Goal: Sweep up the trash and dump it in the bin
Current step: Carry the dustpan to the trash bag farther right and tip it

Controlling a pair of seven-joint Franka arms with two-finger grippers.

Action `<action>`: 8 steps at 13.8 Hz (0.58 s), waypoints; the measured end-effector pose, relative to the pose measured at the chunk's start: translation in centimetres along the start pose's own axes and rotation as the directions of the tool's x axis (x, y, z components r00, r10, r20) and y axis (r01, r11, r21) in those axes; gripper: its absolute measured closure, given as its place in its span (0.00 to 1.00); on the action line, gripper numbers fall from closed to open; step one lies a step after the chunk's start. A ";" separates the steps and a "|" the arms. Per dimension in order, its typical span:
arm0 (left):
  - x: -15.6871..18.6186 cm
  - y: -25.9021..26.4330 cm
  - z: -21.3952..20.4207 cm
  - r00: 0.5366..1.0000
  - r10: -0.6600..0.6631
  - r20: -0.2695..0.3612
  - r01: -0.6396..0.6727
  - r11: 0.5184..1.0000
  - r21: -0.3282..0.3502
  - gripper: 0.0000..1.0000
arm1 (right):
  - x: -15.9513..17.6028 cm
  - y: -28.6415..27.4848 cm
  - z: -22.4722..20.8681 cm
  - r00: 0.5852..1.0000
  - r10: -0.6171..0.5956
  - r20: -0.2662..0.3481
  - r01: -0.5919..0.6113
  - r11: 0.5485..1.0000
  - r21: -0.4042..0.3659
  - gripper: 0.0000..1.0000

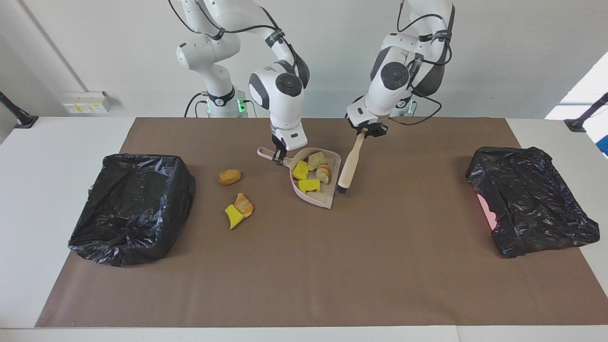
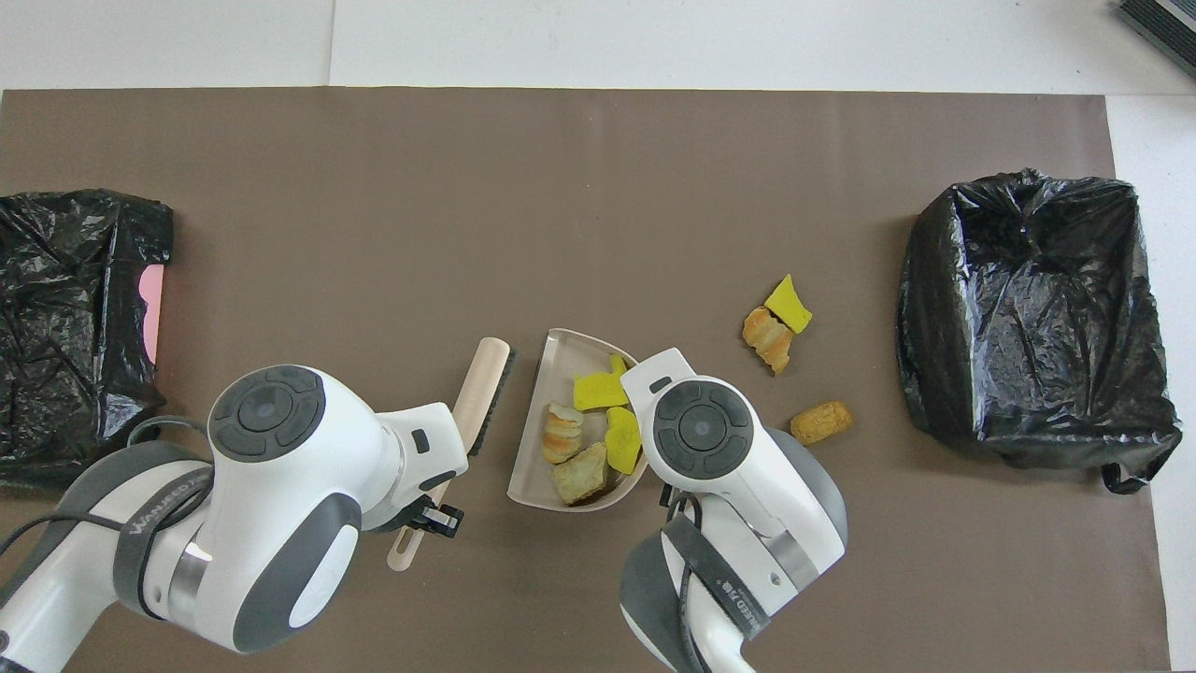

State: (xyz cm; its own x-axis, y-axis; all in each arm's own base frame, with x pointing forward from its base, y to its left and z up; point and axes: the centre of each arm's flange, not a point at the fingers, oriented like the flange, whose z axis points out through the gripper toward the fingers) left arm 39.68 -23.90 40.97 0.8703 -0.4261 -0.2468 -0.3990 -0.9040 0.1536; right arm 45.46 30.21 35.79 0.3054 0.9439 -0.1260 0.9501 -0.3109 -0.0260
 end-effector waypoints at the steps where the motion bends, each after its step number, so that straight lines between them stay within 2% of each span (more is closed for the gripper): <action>1: 0.0 0.0 0.0 1.000 -0.001 0.000 0.001 1.000 0.000 0.74 | -0.2 0.4 -0.6 1.000 0.007 0.006 -0.007 1.000 0.004 0.69; 4: -0.1 -0.1 0.3 0.999 -0.051 0.005 0.051 0.999 0.001 0.74 | -3.2 3.1 -4.4 0.997 0.076 0.009 -0.077 0.997 0.011 0.69; 6: -0.5 0.9 0.8 0.991 -0.131 -0.001 0.131 0.991 0.010 0.74 | -7.2 5.2 -7.7 0.994 0.107 0.020 -0.108 0.994 0.028 0.69; 8: -1.7 4.2 2.3 0.979 -0.203 -0.007 0.203 0.978 0.038 0.74 | -11.3 6.9 -10.5 0.993 0.115 0.032 -0.117 0.992 0.050 0.69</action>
State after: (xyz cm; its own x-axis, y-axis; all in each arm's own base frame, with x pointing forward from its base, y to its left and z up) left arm 35.87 -27.03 39.87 0.9353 -0.2334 -0.2658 -0.2246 -0.9724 0.0635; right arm 49.20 18.58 47.49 0.4108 0.8976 -0.1597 0.9035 -0.4243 -0.0611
